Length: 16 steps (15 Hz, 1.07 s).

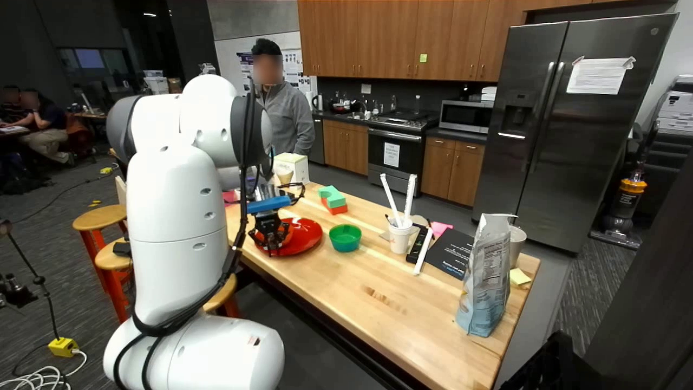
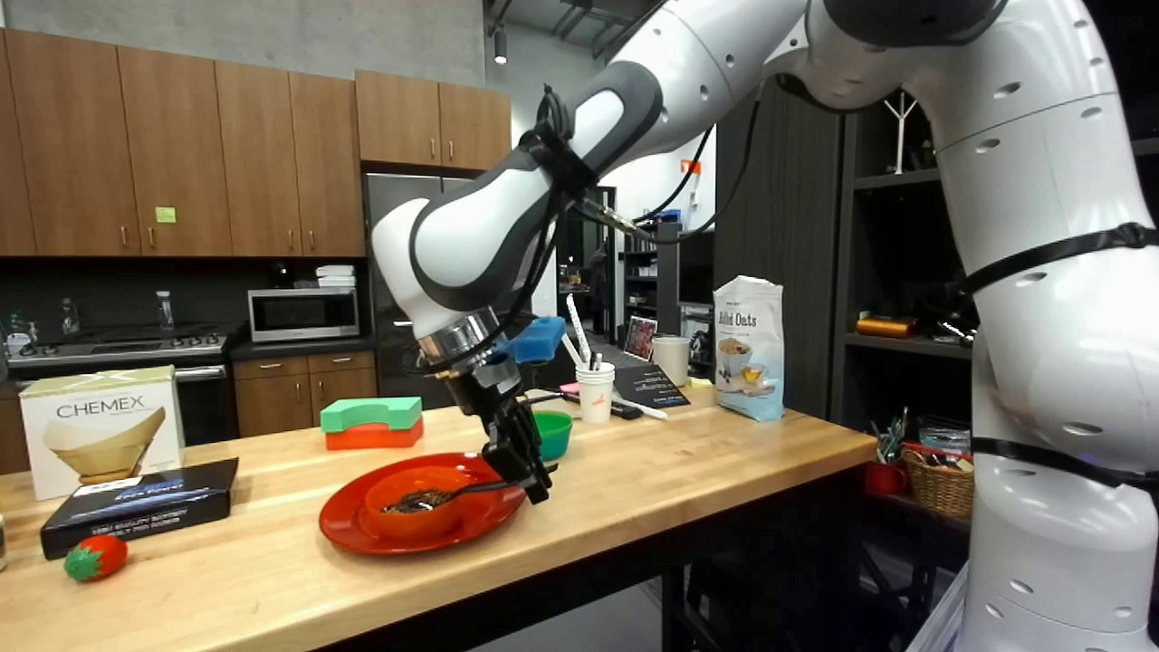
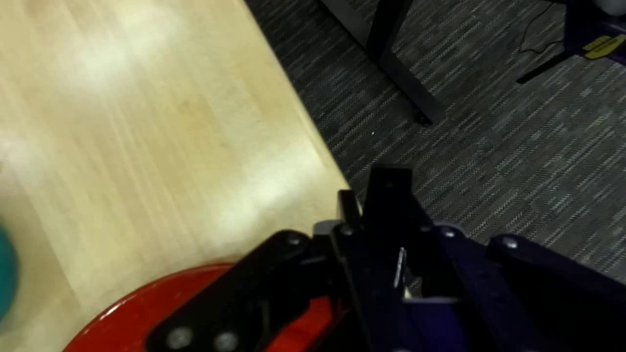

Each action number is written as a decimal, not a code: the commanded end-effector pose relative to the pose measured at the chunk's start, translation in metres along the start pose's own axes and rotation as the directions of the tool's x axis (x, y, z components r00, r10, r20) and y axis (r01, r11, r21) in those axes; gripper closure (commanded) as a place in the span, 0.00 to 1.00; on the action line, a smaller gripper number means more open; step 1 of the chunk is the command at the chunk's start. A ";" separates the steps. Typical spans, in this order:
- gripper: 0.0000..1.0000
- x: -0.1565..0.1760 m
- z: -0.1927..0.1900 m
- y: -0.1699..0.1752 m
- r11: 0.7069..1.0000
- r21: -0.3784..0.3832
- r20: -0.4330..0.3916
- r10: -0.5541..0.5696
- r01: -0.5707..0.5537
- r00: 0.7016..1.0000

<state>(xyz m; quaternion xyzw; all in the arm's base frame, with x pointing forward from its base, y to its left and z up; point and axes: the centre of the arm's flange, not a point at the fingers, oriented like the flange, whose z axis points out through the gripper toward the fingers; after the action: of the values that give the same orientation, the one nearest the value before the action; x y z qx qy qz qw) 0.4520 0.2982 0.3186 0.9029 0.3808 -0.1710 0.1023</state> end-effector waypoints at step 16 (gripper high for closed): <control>0.76 0.003 0.021 -0.175 0.991 -0.061 0.000 0.121 -0.121 0.993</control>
<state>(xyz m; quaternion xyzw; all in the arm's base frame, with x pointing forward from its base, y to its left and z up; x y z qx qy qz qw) 0.3224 0.4136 0.2885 0.9205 0.3302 -0.1547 0.1406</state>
